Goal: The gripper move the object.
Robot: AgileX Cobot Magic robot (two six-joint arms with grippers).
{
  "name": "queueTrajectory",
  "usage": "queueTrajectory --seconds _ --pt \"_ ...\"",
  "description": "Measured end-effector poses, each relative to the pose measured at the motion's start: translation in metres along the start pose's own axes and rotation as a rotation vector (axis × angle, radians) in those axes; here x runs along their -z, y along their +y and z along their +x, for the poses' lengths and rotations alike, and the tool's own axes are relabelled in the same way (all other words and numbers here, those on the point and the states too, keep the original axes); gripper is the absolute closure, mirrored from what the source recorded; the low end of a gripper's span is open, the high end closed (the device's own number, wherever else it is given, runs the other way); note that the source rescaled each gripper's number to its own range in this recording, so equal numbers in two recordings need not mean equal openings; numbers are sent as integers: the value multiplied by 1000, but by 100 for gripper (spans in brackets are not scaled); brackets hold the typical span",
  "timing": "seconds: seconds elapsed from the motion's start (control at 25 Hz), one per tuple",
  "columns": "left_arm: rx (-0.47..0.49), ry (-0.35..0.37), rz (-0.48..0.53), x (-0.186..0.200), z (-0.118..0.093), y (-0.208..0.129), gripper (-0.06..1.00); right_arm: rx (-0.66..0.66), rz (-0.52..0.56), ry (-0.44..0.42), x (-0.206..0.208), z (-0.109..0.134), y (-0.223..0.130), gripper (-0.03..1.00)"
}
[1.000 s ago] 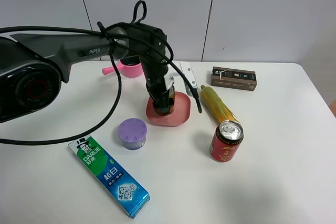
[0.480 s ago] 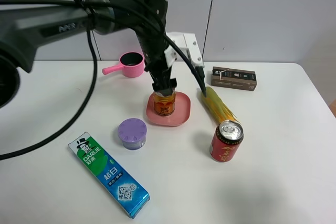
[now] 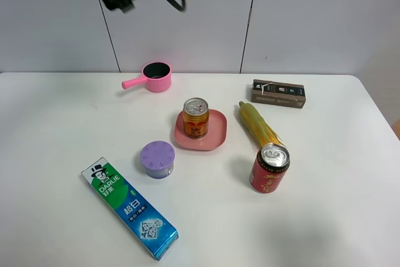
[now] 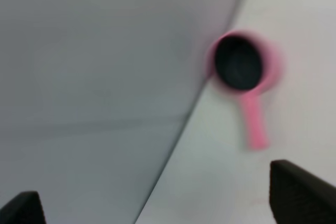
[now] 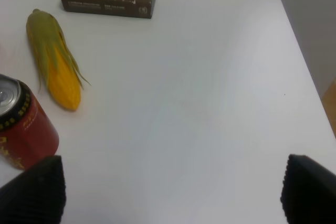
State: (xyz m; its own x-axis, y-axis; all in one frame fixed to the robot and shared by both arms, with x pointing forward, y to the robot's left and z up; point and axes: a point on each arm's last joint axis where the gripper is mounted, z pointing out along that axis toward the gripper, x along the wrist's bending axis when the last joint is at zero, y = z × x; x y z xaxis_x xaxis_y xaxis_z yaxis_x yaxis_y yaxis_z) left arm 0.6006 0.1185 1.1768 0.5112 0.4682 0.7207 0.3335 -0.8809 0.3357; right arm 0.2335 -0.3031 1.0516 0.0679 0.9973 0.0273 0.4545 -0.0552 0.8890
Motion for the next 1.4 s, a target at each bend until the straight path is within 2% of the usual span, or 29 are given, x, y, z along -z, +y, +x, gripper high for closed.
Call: queueTrajectory --seconds 0.04,0.08,0.16,0.28,0.44,0.6,0.72,0.84,1.04,1.2,1.4 --pt "45 37 25 8 16 -13 6 0 0 0 0 0 0 -3" --pt "113 84 67 27 41 -37 6 0 0 0 0 0 0 -3" --pt "166 112 87 47 62 -59 6 0 0 0 0 0 0 -3" --pt "250 128 64 87 84 -89 6 0 0 0 0 0 0 -3" --pt "390 144 -29 149 102 -127 6 0 0 0 0 0 0 -3" --pt "486 205 -109 211 104 -158 6 0 0 0 0 0 0 -3" --pt "501 265 -187 258 96 -176 6 0 0 0 0 0 0 -3" --pt "521 303 -270 301 79 -195 6 0 0 0 0 0 0 -3" --pt "591 340 -397 357 36 -232 6 0 0 0 0 0 0 -3" --pt "701 329 -443 372 -2 -260 6 0 0 0 0 0 0 -3" --pt "719 277 -407 354 -55 -290 6 0 0 0 0 0 0 -3"
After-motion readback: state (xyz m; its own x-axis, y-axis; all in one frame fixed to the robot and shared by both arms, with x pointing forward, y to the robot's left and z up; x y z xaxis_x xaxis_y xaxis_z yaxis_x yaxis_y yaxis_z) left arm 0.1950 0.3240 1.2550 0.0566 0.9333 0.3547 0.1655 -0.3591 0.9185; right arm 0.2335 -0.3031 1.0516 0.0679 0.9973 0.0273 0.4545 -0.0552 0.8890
